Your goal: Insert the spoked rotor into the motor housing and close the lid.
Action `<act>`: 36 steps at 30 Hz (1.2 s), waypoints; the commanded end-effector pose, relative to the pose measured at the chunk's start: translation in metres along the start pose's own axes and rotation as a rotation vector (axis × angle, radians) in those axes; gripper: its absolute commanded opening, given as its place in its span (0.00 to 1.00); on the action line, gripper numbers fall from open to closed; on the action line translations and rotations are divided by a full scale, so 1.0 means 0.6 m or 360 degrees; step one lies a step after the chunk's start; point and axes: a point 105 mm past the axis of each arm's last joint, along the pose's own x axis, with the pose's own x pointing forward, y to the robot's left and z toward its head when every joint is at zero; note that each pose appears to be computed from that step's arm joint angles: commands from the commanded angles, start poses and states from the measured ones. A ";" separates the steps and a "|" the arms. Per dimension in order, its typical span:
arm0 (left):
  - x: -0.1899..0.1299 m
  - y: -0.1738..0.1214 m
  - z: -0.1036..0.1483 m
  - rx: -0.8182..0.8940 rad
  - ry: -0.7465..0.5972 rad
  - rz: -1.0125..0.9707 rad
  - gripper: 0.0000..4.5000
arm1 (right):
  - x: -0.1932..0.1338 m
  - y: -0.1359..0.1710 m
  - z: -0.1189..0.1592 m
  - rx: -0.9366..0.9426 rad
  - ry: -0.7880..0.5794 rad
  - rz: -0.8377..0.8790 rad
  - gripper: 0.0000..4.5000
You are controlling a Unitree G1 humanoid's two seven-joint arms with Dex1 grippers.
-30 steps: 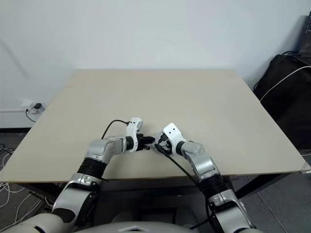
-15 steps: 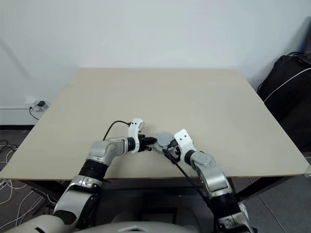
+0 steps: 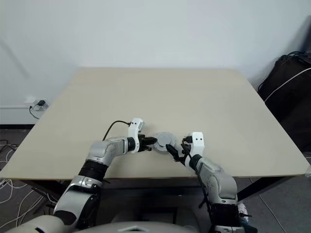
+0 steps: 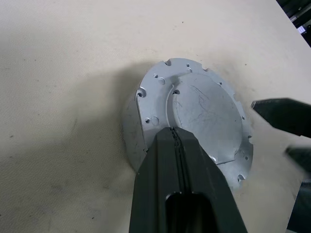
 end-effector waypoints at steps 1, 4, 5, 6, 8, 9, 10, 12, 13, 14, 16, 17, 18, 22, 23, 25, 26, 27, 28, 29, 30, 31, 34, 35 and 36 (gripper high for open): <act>0.004 -0.005 -0.012 0.0014 0.0048 -0.0007 0.00 | 0.012 0.000 0.020 0.0066 -0.0053 0.0001 0.99; 0.004 -0.006 -0.013 0.0013 0.0048 -0.0008 0.00 | 0.029 -0.008 0.016 0.0150 -0.0047 -0.0048 0.99; 0.004 -0.006 -0.013 0.0013 0.0047 -0.0009 0.00 | 0.034 -0.008 0.015 0.0177 -0.0045 -0.0053 0.99; 0.004 -0.006 -0.013 0.0014 0.0047 -0.0008 0.00 | 0.039 -0.007 0.014 0.0197 -0.0040 -0.0050 0.99; 0.004 -0.006 -0.013 0.0015 0.0046 -0.0007 0.00 | 0.046 -0.002 0.013 0.0225 -0.0032 -0.0033 0.99; 0.004 -0.006 -0.013 0.0016 0.0046 -0.0007 0.00 | 0.050 -0.002 0.012 0.0228 -0.0022 -0.0031 0.99; 0.004 -0.006 -0.012 0.0016 0.0045 -0.0009 0.00 | 0.053 0.000 0.010 0.0228 -0.0012 -0.0029 0.99; 0.003 -0.008 -0.011 0.0019 0.0042 -0.0017 0.00 | 0.059 0.004 0.008 0.0259 0.0007 -0.0008 0.99; 0.003 -0.008 -0.011 0.0021 0.0041 -0.0020 0.00 | 0.061 0.007 0.006 0.0285 0.0019 0.0010 0.99; 0.003 -0.009 -0.011 0.0021 0.0041 -0.0022 0.00 | 0.062 0.011 0.004 0.0316 0.0036 0.0031 0.99; 0.003 -0.008 -0.012 0.0021 0.0041 -0.0023 0.00 | 0.064 0.018 0.000 0.0383 0.0067 0.0078 0.99; 0.003 -0.008 -0.012 0.0021 0.0041 -0.0023 0.00 | 0.065 0.021 -0.002 0.0410 0.0080 0.0094 0.99; 0.003 -0.008 -0.012 0.0021 0.0041 -0.0023 0.00 | 0.065 0.022 -0.005 0.0441 0.0097 0.0104 0.99; 0.002 -0.009 -0.012 0.0021 0.0041 -0.0027 0.00 | 0.064 0.025 -0.014 0.0564 0.0152 0.0139 0.99; 0.002 -0.009 -0.012 0.0021 0.0041 -0.0027 0.00 | 0.064 0.025 -0.016 0.0591 0.0164 0.0147 0.99; 0.002 -0.010 -0.012 0.0022 0.0040 -0.0029 0.00 | 0.063 0.024 -0.021 0.0661 0.0185 0.0160 0.99; 0.003 -0.010 -0.013 0.0023 0.0041 -0.0030 0.00 | 0.062 0.026 -0.023 0.0724 0.0196 0.0180 0.99; 0.003 -0.010 -0.013 0.0023 0.0043 -0.0030 0.00 | 0.062 0.028 -0.024 0.0793 0.0206 0.0212 0.99; 0.003 -0.010 -0.014 0.0024 0.0043 -0.0031 0.00 | 0.060 0.033 -0.023 0.0870 0.0211 0.0263 0.99; 0.003 -0.010 -0.014 0.0024 0.0044 -0.0032 0.00 | 0.059 0.038 -0.021 0.0939 0.0206 0.0318 0.99; 0.003 -0.010 -0.014 0.0023 0.0044 -0.0032 0.00 | 0.057 0.043 -0.017 0.1002 0.0193 0.0376 0.99; 0.003 -0.010 -0.014 0.0023 0.0044 -0.0032 0.00 | 0.056 0.047 -0.014 0.1041 0.0185 0.0412 0.99; 0.002 -0.010 -0.015 0.0021 0.0045 -0.0034 0.00 | 0.054 0.054 -0.010 0.1105 0.0186 0.0487 0.99; 0.002 -0.010 -0.015 0.0021 0.0045 -0.0035 0.00 | 0.054 0.057 -0.008 0.1112 0.0179 0.0511 0.99; 0.002 -0.010 -0.016 0.0021 0.0046 -0.0034 0.00 | 0.055 0.058 -0.007 0.1115 0.0173 0.0521 0.99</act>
